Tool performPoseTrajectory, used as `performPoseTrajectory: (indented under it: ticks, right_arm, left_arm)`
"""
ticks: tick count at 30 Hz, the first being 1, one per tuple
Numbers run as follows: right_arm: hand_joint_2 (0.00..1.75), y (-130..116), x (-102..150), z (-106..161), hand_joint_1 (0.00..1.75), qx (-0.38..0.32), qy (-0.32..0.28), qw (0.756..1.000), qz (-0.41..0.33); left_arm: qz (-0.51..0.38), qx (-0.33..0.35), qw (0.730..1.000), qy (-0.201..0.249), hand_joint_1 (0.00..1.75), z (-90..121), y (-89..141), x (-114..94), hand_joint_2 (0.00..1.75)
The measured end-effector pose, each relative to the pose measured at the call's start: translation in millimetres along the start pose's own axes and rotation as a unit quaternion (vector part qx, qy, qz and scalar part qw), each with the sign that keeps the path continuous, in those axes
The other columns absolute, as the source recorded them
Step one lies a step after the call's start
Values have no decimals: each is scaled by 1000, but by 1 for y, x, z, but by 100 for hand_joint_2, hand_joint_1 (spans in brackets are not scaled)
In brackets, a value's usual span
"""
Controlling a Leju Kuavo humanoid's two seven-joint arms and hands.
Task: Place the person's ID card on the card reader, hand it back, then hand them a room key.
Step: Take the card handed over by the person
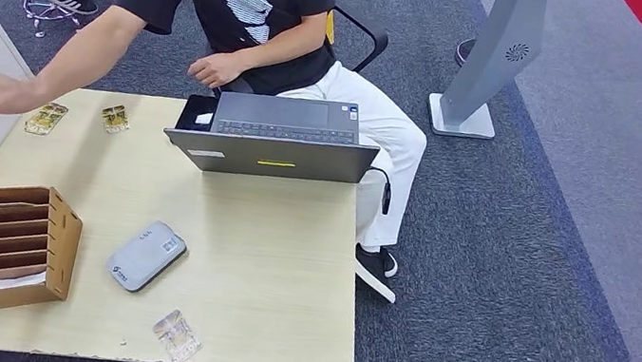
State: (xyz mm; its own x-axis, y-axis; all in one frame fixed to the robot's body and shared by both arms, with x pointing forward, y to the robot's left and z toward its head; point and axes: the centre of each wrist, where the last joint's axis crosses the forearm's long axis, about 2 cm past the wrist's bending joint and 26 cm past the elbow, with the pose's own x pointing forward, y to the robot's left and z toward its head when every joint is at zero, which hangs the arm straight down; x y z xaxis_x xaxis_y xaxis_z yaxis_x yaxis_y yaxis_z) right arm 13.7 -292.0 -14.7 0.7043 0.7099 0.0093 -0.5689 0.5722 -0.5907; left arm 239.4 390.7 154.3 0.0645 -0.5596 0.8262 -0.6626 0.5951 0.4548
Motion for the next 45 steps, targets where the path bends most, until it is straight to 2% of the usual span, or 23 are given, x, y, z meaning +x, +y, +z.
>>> performPoseTrajectory:
  ticks: [16, 22, 25, 29, 34, 45]
  right_arm:
    - [175, 2, 0, -1, 0, 4, 1, 1000, -5]
    - [175, 2, 0, -1, 0, 5, 0, 1000, -20]
    - [175, 2, 0, -1, 0, 4, 0, 1000, -25]
    - [175, 2, 0, -1, 0, 1, 0, 1000, -28]
    - [175, 3, -1, 0, 0, 0, -1, 1000, -29]
    - [175, 4, -2, 0, 0, 1, 0, 1000, -29]
  left_arm:
    - [5, -29, 1000, 2, 0, -7, -14, 0, 175]
    - [25, -54, 998, -18, 0, -9, -28, 14, 175]
    - [30, -69, 997, -29, 7, -9, -35, 21, 175]
    - [42, -96, 993, -55, 175, -7, -45, 32, 175]
    - [44, -105, 991, -73, 175, -4, -54, 42, 175]
    - [46, -94, 992, -74, 175, -4, -54, 43, 175]
